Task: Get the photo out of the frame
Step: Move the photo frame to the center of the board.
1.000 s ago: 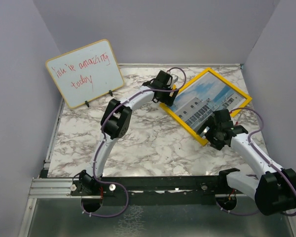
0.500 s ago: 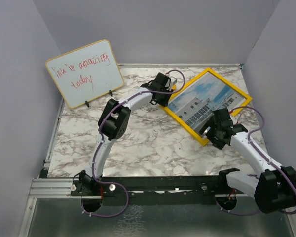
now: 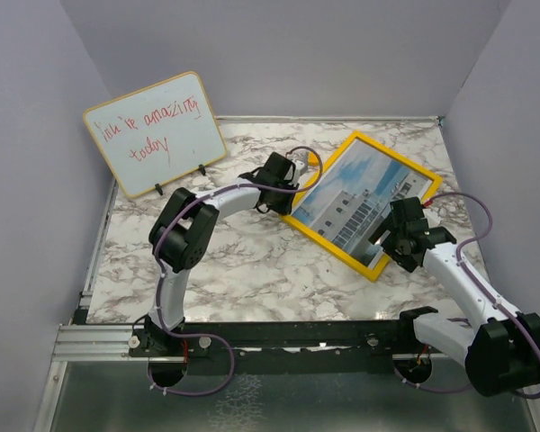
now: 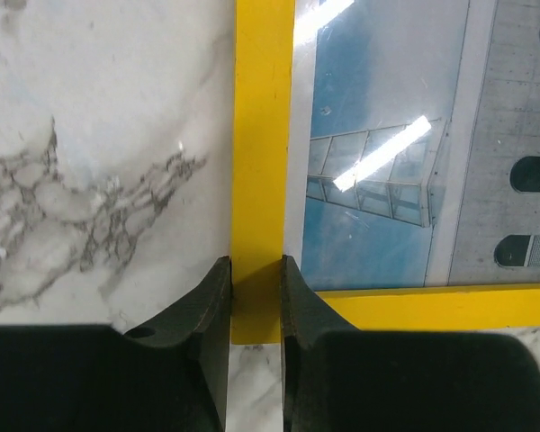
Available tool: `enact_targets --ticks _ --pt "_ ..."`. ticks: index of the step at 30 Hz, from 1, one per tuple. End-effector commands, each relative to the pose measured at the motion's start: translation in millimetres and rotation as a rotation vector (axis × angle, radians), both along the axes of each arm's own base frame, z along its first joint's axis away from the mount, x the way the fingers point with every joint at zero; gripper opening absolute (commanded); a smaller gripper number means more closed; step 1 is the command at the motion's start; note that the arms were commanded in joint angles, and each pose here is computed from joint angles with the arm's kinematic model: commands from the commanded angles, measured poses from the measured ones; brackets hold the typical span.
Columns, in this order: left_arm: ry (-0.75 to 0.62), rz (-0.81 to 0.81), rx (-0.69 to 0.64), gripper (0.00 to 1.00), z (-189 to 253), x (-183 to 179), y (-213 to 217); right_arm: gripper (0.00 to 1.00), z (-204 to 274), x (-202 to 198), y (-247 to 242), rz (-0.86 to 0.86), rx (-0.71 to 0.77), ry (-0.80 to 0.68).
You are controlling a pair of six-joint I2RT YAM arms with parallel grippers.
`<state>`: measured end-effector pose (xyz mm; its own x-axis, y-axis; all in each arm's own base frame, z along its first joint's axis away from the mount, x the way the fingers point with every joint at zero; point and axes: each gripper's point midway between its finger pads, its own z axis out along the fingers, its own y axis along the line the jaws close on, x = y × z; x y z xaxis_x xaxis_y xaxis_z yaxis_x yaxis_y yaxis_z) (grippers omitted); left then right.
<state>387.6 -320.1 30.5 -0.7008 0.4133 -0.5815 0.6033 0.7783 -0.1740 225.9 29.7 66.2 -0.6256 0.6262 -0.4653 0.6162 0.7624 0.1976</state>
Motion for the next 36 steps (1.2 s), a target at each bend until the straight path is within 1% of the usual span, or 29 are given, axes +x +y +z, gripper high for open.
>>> enact_targets --ticks 1,3,7,10,12,17,23,27,32,36 --pt "0.245 0.049 0.117 0.04 -55 -85 51 0.94 9 1 -17 -0.053 -0.075 -0.003" --pt "0.263 0.091 0.127 0.03 -59 -100 63 0.96 7 1 -19 -0.062 -0.090 0.010" --pt "0.277 0.175 0.126 0.03 -66 -125 85 0.97 4 4 -19 -0.056 -0.099 0.031" --pt "0.301 0.171 0.099 0.04 -68 -143 89 0.97 -2 7 -15 -0.045 -0.083 0.047" --pt "0.314 0.186 0.117 0.04 -71 -154 96 0.97 -6 8 -12 -0.037 -0.073 0.058" --pt "0.340 0.344 0.135 0.04 -81 -175 119 0.98 -19 8 -5 0.003 -0.049 0.097" --pt "0.362 0.490 0.096 0.05 -83 -198 136 0.98 -27 8 3 0.051 -0.019 0.108" --pt "0.356 0.524 0.072 0.06 -76 -213 145 0.98 -26 14 14 0.108 0.023 0.091" --pt "0.361 0.493 0.001 0.11 -63 -233 141 0.98 -24 20 23 0.174 0.051 0.075" --pt "0.339 0.538 0.015 0.14 -55 -242 147 0.98 -29 22 33 0.223 0.092 0.091"
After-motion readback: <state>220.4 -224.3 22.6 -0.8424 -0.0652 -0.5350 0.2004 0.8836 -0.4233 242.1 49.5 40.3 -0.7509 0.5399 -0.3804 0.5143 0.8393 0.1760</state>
